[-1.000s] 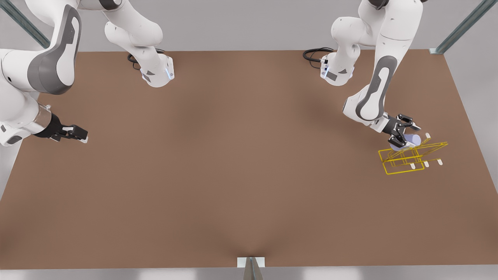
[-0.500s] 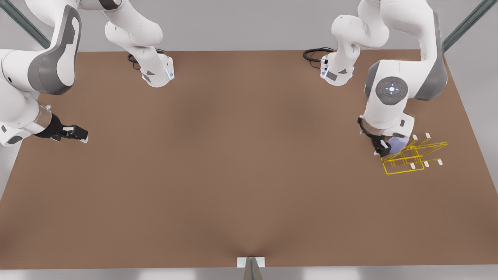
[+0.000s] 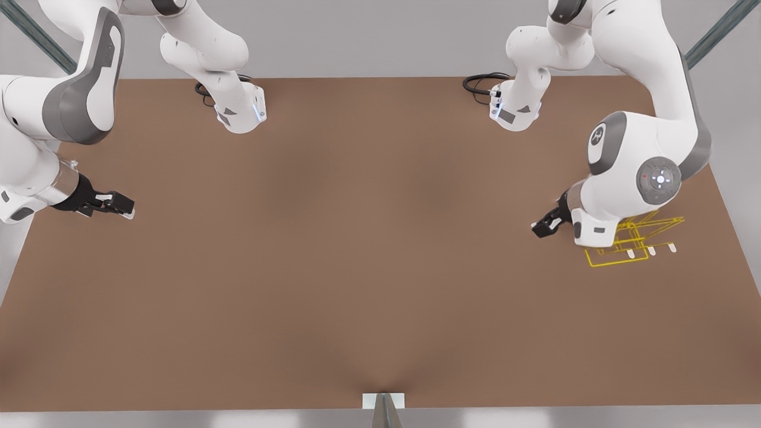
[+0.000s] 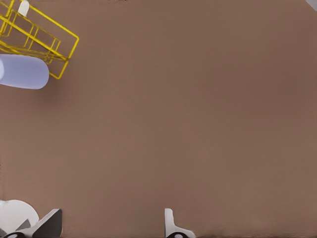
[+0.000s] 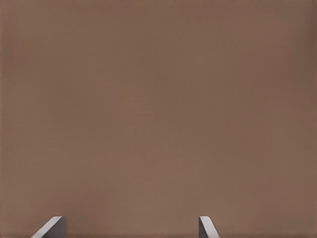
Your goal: Place the cup on the cup holder
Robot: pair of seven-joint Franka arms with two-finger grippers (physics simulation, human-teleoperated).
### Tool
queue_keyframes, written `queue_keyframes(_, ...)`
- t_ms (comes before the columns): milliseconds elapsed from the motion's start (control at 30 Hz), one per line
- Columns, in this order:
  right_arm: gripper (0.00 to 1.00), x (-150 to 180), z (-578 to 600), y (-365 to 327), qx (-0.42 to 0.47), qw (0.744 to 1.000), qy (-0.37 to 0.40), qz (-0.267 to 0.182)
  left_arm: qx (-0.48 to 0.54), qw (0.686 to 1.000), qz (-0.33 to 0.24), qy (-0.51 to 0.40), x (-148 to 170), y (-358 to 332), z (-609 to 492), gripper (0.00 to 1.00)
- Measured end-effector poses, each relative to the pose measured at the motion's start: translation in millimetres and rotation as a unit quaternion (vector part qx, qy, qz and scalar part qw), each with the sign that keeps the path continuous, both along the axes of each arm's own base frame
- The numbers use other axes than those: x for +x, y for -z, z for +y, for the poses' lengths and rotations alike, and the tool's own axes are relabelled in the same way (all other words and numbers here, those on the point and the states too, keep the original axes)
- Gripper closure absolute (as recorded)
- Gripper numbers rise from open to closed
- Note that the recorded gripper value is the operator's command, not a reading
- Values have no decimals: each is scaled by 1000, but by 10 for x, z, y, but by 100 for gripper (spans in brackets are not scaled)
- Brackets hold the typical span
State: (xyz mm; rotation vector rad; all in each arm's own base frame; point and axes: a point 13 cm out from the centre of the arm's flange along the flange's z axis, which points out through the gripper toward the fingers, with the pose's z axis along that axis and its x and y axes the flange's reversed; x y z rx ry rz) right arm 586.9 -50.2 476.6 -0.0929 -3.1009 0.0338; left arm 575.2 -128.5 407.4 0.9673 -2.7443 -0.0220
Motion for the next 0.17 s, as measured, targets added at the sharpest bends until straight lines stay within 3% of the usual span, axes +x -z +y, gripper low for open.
queue_keyframes(167, 0, 19, -11, -11, -1, 1000, 1, -4, -17, 994, -9, 110, 0, -3, 20, 0)
